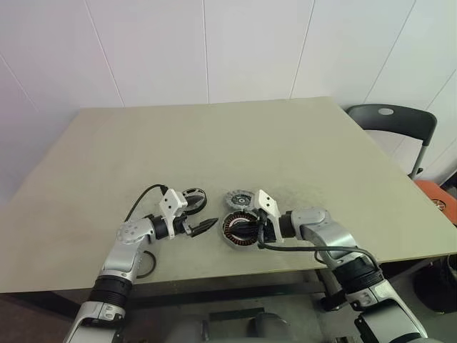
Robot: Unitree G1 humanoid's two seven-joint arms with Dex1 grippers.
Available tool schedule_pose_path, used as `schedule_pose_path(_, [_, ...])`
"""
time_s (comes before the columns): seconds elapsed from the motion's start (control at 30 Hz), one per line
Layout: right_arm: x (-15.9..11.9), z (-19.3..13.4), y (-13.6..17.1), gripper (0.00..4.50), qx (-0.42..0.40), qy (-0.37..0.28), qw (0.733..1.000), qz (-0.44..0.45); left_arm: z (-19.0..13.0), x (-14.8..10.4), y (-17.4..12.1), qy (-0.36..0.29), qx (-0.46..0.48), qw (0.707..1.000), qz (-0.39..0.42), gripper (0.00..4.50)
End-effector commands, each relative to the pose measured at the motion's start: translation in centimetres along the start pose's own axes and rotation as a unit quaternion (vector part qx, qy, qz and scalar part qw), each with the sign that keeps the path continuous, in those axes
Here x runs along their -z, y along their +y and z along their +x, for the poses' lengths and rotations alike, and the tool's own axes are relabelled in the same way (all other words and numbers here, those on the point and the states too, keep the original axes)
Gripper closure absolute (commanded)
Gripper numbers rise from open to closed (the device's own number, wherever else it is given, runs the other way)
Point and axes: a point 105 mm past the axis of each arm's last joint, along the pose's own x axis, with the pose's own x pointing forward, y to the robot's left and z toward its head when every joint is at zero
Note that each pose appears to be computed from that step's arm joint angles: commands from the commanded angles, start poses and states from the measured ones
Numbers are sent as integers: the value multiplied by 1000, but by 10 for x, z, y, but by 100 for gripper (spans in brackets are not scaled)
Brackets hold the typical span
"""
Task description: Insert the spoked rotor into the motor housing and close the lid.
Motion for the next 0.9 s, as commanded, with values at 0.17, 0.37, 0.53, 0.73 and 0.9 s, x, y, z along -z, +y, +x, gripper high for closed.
schedule_pose_path(0.17, [-18, -8, -13, 448, 32, -38, 999, -8, 2, -6, 0, -5, 4, 1000, 18, 0])
schedule_pose_path(0.37, [-7, -22, -13, 448, 18, -24, 1000, 2, 2, -6, 0, -4, 5, 1000, 19, 0])
schedule_pose_path(0.53, [10, -36, -11, 448, 11, 5, 1000, 7, 3, -6, -1, -4, 6, 1000, 19, 0])
schedule_pose_path(0.73, [6, -33, -24, 448, 50, -10, 999, 5, 4, -6, -2, -4, 7, 1000, 18, 0])
schedule_pose_path(0.9, [-23, -34, -30, 448, 58, -78, 995, 14, 5, -7, 2, -7, -9, 1000, 18, 0])
